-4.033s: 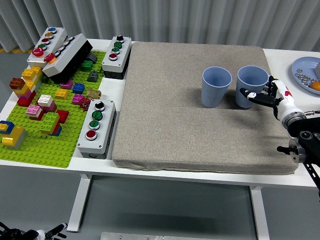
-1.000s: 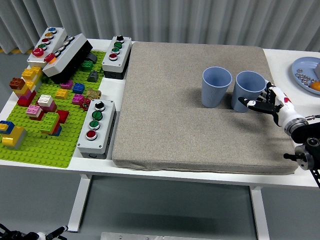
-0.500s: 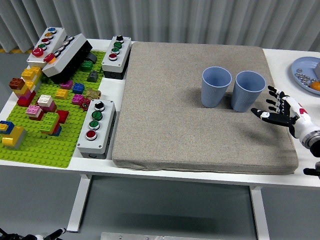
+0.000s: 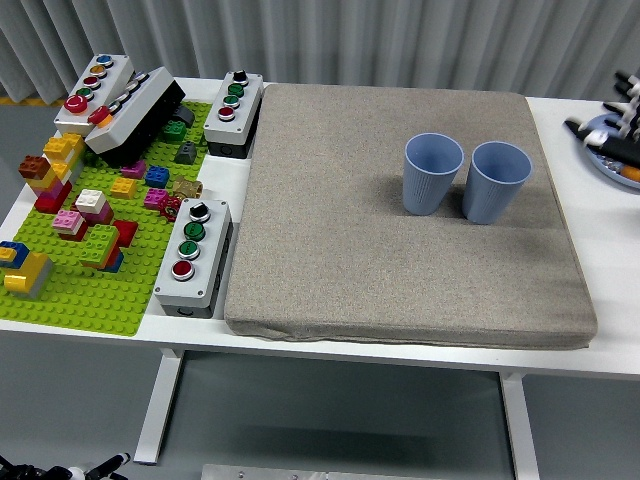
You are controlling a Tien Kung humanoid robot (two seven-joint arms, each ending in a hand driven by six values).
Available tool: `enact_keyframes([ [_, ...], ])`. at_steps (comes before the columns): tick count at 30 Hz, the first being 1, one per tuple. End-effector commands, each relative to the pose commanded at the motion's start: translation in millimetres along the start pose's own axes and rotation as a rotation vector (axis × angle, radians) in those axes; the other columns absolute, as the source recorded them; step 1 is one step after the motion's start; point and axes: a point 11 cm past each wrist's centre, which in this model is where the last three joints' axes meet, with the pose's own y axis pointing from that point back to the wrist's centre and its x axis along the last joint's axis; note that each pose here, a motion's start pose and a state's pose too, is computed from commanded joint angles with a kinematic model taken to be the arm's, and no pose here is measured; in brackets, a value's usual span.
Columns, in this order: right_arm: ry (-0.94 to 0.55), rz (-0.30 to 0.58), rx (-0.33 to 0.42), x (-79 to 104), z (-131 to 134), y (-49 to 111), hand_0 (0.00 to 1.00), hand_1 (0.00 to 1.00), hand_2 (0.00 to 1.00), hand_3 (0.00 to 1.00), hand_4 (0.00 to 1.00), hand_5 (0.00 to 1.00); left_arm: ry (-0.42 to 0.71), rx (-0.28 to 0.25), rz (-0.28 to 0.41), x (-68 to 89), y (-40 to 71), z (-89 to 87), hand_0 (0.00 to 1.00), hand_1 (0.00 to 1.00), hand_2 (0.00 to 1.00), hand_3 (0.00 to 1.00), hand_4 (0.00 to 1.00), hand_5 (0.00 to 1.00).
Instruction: Pick cup pour cup place
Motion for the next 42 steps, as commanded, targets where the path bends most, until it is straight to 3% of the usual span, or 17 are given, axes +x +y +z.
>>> enact_keyframes([
  [1,-0.040,0.039,0.028,7.7,-8.2,-6.6,0.945,0.917,0.998,0.955,0.869,0.367,-0.001,-0.004,0.002,1.2,0.3,2.0,0.850,0.868,0.881,0.767,0.598,0.998],
  [2,-0.061,0.054,0.039,10.8,-11.2,-9.3,0.822,0.762,0.756,0.753,0.768,0.645,-0.002,-0.005,0.002,1.6,0.4,2.7,0.850,0.868,0.881,0.767,0.598,0.998],
  [7,-0.188,0.157,0.072,36.3,-18.3,-22.8,0.822,0.762,0.756,0.753,0.768,0.645,0.000,-0.015,0.008,4.3,1.1,7.5,0.850,0.868,0.881,0.767,0.598,0.998],
  [8,-0.203,0.167,0.072,39.0,-17.9,-23.9,0.817,0.749,0.739,0.728,0.770,0.940,0.000,-0.016,0.008,4.4,1.2,8.1,0.851,0.868,0.881,0.767,0.598,0.998],
  [12,-0.259,0.198,0.064,45.1,-14.8,-28.7,0.817,0.749,0.739,0.728,0.770,0.940,0.001,-0.023,0.009,4.7,1.4,11.2,0.851,0.868,0.881,0.767,0.598,0.998],
  [14,-0.278,0.196,0.062,42.6,-14.5,-31.2,0.817,0.749,0.740,0.724,0.763,0.998,-0.001,-0.025,0.008,4.0,1.3,12.5,0.851,0.869,0.879,0.767,0.598,0.998],
  [23,-0.283,0.172,0.055,26.8,-17.0,-39.2,0.839,0.749,0.743,0.731,0.772,0.998,0.004,-0.028,0.003,-0.7,0.2,12.6,0.852,0.869,0.880,0.767,0.599,0.998],
  [29,-0.281,0.150,0.055,15.4,-17.7,-40.4,0.835,0.750,0.748,0.734,0.772,0.998,0.011,-0.022,-0.003,-4.5,-0.8,8.0,0.850,0.869,0.881,0.767,0.598,0.998],
  [42,-0.295,0.150,0.050,9.9,-13.6,-38.9,0.837,0.751,0.746,0.739,0.758,0.998,0.018,-0.013,-0.005,-7.0,-1.7,0.1,0.850,0.869,0.880,0.770,0.598,0.998],
])
